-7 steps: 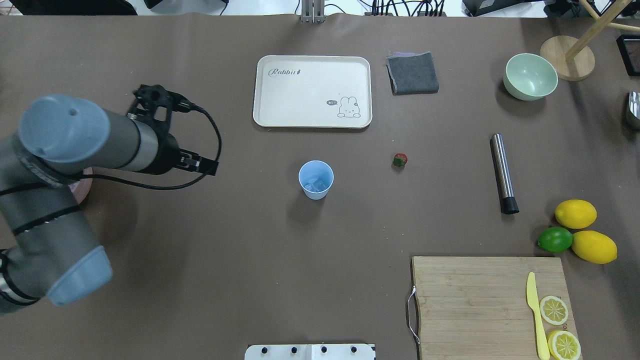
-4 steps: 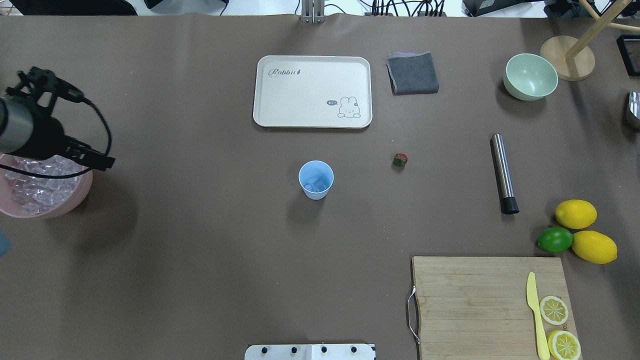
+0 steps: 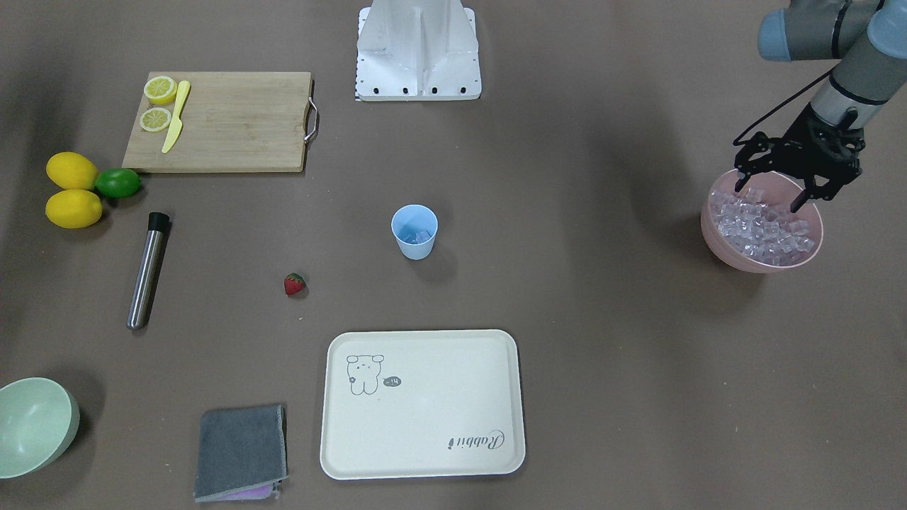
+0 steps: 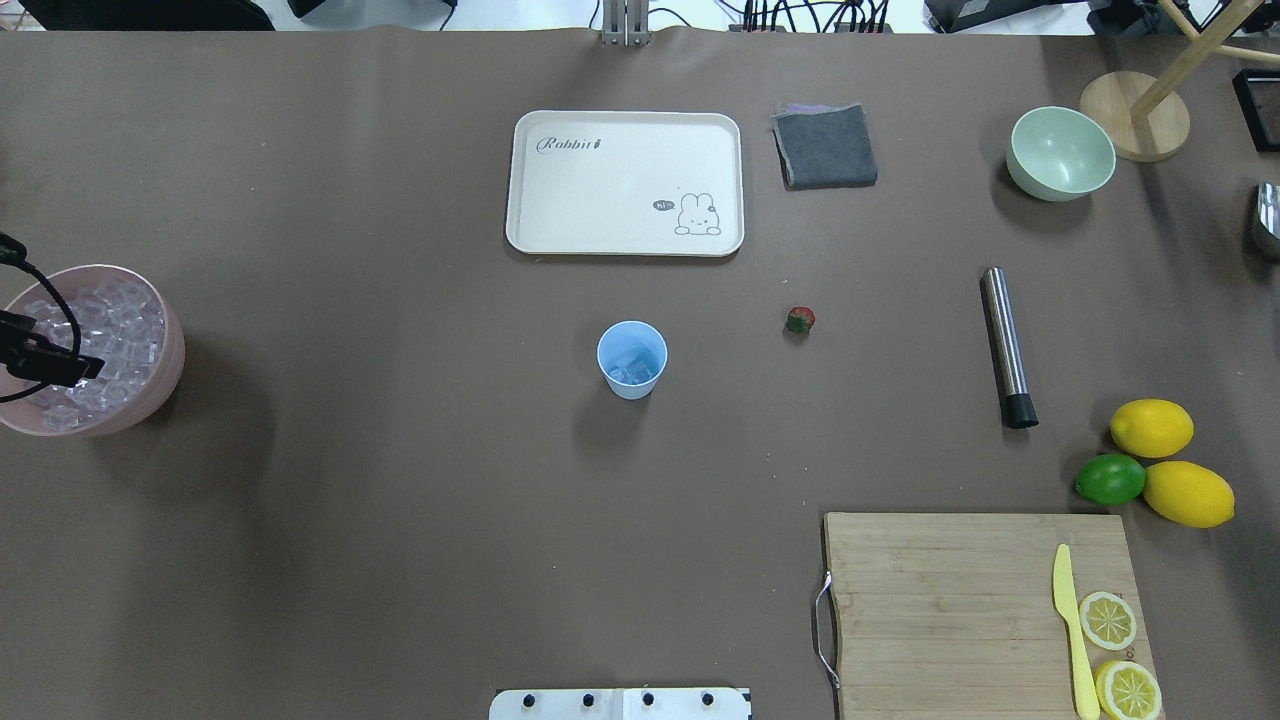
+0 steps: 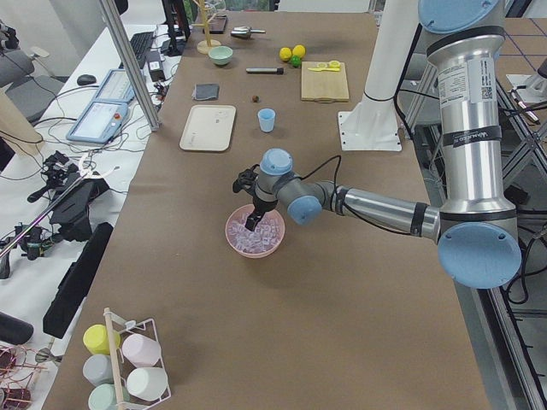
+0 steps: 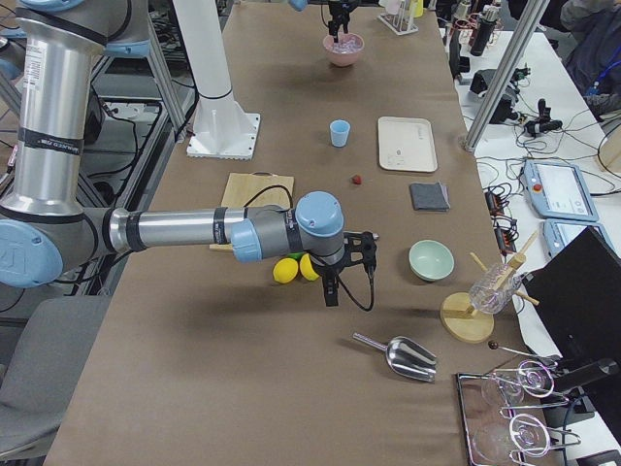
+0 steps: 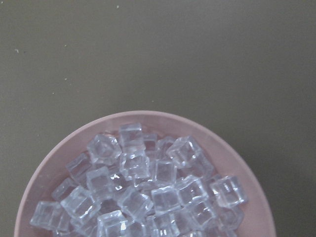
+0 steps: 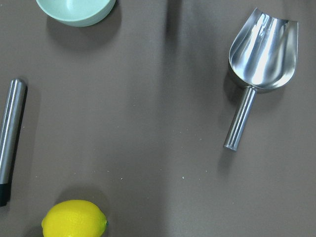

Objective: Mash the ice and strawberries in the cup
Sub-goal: 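Move the left gripper back over the pink ice bowl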

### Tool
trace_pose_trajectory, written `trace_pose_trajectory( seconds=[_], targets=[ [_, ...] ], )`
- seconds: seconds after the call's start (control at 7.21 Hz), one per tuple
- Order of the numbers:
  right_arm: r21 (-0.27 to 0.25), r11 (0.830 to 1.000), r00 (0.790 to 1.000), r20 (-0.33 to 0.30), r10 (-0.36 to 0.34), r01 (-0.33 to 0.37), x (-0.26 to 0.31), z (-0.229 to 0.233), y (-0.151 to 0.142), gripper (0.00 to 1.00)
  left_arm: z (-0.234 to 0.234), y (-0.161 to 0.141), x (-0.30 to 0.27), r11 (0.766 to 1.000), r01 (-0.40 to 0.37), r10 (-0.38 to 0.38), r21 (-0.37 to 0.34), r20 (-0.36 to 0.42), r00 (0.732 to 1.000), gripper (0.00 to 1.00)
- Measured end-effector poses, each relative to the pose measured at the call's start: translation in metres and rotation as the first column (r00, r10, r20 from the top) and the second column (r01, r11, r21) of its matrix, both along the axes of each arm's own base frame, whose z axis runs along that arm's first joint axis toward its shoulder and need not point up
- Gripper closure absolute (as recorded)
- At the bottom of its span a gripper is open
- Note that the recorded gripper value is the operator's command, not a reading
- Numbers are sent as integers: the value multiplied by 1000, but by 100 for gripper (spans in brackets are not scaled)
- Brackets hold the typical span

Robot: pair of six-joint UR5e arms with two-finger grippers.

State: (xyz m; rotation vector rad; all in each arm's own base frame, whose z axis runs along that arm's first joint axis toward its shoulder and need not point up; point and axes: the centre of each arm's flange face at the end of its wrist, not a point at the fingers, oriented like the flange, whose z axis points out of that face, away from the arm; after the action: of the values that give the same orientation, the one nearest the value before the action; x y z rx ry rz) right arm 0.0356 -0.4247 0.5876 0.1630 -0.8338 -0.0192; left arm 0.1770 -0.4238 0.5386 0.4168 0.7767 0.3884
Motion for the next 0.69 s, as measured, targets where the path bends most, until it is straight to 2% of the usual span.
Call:
trace_pose_trajectory(
  seconds=[0.69],
  targets=[
    [3, 1000, 1000, -2, 1, -1, 0, 0, 0, 0, 31, 15, -6, 999, -5, 6, -35, 35, 999, 7]
  ],
)
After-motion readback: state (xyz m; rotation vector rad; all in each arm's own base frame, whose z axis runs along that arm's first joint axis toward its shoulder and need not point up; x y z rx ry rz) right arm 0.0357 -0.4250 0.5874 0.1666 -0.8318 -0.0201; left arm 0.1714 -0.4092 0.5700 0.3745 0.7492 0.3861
